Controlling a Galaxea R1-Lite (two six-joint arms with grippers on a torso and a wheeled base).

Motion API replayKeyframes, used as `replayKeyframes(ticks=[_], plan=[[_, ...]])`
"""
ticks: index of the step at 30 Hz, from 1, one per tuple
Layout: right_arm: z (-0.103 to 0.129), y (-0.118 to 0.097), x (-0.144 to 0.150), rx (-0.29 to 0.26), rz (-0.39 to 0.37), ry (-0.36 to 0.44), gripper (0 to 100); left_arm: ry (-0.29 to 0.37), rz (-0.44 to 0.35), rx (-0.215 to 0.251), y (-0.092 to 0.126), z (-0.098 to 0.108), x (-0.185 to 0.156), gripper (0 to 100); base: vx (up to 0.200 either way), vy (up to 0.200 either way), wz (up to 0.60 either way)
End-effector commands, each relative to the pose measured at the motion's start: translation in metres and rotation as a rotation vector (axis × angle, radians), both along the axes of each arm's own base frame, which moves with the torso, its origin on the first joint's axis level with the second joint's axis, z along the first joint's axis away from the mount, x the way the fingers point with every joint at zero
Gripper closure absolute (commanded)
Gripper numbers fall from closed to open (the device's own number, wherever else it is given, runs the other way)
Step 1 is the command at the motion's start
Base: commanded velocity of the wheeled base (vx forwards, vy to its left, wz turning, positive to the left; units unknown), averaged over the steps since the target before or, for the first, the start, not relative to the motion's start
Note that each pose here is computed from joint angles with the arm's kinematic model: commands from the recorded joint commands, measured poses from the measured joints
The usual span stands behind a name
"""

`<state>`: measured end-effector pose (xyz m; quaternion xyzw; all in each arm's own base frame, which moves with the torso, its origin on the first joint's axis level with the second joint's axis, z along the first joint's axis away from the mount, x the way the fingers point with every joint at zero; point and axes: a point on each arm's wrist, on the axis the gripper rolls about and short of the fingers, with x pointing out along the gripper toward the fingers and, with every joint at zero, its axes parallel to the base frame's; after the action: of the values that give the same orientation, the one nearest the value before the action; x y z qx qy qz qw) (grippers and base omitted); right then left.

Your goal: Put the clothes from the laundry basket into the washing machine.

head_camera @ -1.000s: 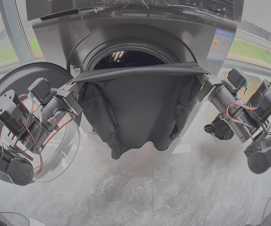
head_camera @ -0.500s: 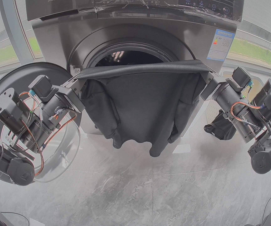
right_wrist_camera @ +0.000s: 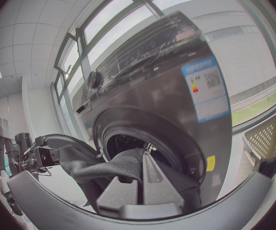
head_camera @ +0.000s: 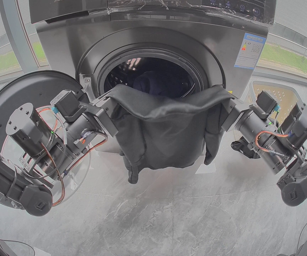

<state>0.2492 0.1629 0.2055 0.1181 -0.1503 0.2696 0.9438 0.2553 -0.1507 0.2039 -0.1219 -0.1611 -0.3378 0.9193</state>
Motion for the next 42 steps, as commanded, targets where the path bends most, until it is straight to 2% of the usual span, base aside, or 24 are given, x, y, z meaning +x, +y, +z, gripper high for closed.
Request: replayKeyframes(ticks=[1, 7, 8, 10, 13, 16, 20, 27, 31, 33, 36, 42], plan=[[-0.025, 0.016, -0.001, -0.046, 0.047, 0.075, 100, 0.023, -0.036, 0.013, -0.016, -0.01, 0.005, 100, 0.0, 0.0, 0.0], [-0.063, 0.028, 0.007, -0.105, 0.066, 0.172, 100, 0.008, -0.03, 0.004, -0.016, -0.007, 0.009, 100, 0.0, 0.0, 0.0], [-0.064, 0.028, 0.007, -0.107, 0.067, 0.175, 0, 0.008, -0.03, 0.004, -0.016, -0.007, 0.009, 100, 0.0, 0.0, 0.0], [-0.093, 0.032, -0.007, -0.195, 0.099, 0.274, 0, -0.002, -0.026, -0.003, -0.016, -0.004, 0.01, 100, 0.0, 0.0, 0.0], [-0.127, 0.032, -0.019, -0.288, 0.129, 0.38, 0, 0.0, -0.013, -0.008, -0.016, -0.004, 0.011, 100, 0.0, 0.0, 0.0], [-0.148, 0.032, -0.025, -0.338, 0.151, 0.444, 0, -0.004, -0.01, -0.012, -0.016, -0.002, 0.011, 100, 0.0, 0.0, 0.0], [-0.157, 0.034, -0.032, -0.367, 0.192, 0.473, 0, -0.01, -0.01, -0.016, -0.016, 0.0, 0.01, 100, 0.0, 0.0, 0.0], [-0.165, 0.039, -0.029, -0.375, 0.204, 0.484, 0, -0.015, -0.015, -0.02, -0.017, 0.002, 0.008, 100, 0.0, 0.0, 0.0], [-0.17, 0.042, -0.034, -0.384, 0.246, 0.489, 0, -0.018, -0.017, -0.021, -0.017, 0.003, 0.008, 100, 0.0, 0.0, 0.0], [-0.169, 0.045, -0.027, -0.369, 0.235, 0.475, 0, -0.018, -0.017, -0.021, -0.017, 0.003, 0.008, 100, 0.0, 0.0, 0.0], [-0.161, 0.057, -0.007, -0.32, 0.215, 0.41, 0, -0.024, -0.019, -0.023, -0.017, 0.005, 0.006, 100, 0.0, 0.0, 0.0], [-0.164, 0.078, 0.019, -0.285, 0.204, 0.352, 0, -0.054, -0.031, -0.042, -0.015, 0.016, -0.004, 100, 0.0, 0.0, 0.0]])
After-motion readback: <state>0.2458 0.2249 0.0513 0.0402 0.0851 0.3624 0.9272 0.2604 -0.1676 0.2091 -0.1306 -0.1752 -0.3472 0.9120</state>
